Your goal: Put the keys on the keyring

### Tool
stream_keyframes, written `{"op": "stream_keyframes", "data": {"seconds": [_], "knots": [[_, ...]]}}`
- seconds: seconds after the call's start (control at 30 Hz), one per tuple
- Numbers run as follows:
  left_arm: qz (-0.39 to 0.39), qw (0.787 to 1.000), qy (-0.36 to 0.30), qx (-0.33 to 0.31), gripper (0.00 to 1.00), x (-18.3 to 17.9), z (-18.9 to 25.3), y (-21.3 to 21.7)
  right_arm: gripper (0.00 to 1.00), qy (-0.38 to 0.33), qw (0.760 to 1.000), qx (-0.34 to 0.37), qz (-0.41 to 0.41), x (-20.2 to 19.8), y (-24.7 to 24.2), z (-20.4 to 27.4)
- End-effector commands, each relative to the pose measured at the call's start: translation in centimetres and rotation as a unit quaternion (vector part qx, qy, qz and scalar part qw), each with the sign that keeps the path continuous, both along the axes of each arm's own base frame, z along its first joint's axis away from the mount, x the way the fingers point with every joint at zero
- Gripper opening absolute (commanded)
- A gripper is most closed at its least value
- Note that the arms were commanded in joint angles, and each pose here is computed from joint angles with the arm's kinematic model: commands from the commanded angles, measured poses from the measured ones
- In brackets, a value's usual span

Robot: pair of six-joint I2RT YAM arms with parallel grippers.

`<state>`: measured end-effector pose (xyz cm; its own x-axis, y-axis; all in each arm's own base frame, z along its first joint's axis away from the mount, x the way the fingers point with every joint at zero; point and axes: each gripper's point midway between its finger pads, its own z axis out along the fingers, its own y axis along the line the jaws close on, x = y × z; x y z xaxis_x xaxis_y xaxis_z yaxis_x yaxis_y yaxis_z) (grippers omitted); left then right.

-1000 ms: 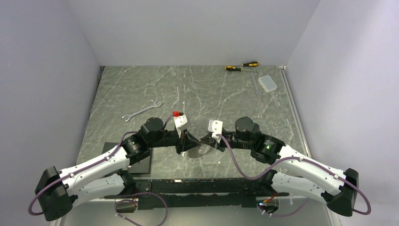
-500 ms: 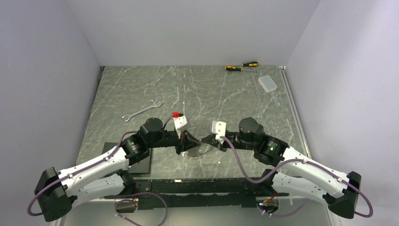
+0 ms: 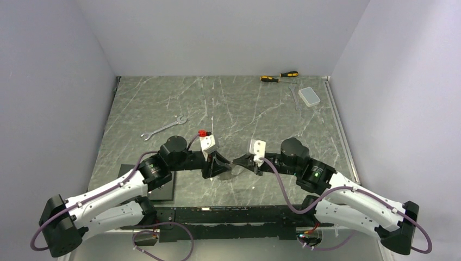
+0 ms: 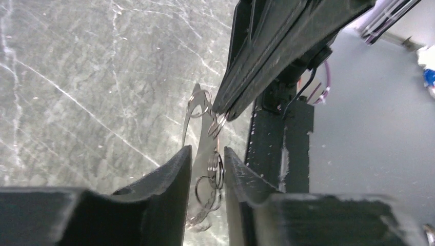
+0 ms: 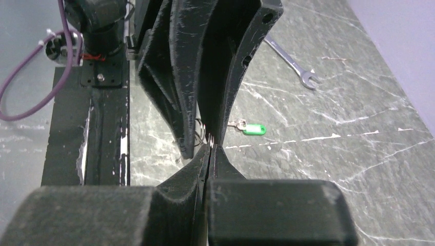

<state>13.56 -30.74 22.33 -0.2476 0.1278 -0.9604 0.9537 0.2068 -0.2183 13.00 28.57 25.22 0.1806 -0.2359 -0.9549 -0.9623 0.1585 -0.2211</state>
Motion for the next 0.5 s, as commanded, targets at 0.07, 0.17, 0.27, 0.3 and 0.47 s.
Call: {"op": "stream_keyframes", "data": {"seconds": [0.07, 0.17, 0.27, 0.3, 0.47], "knots": [[-0.009, 0.999, -0.039, -0.024, 0.62, -0.3, 3.1, 0.4, 0.00, -0.005, 0.991, 0.134, -0.013, -0.2, 0.3, 5.0], [-0.013, 0.998, -0.053, -0.026, 0.70, -0.7, 4.2, 0.8, 0.00, -0.002, 0.987, 0.158, -0.018, -0.3, 0.1, 5.3], [-0.016, 0.998, -0.063, -0.024, 0.67, -1.2, 5.3, 1.5, 0.00, 0.000, 0.984, 0.175, -0.018, -0.5, -0.1, 5.6], [-0.018, 0.997, -0.073, -0.026, 0.65, -1.3, 5.9, 1.6, 0.00, 0.001, 0.983, 0.181, -0.016, -0.6, -0.1, 5.7], [-0.017, 0.994, -0.104, -0.034, 0.57, -1.5, 8.2, 2.3, 0.00, 0.015, 0.975, 0.223, -0.004, -1.2, -0.1, 7.0]]}}
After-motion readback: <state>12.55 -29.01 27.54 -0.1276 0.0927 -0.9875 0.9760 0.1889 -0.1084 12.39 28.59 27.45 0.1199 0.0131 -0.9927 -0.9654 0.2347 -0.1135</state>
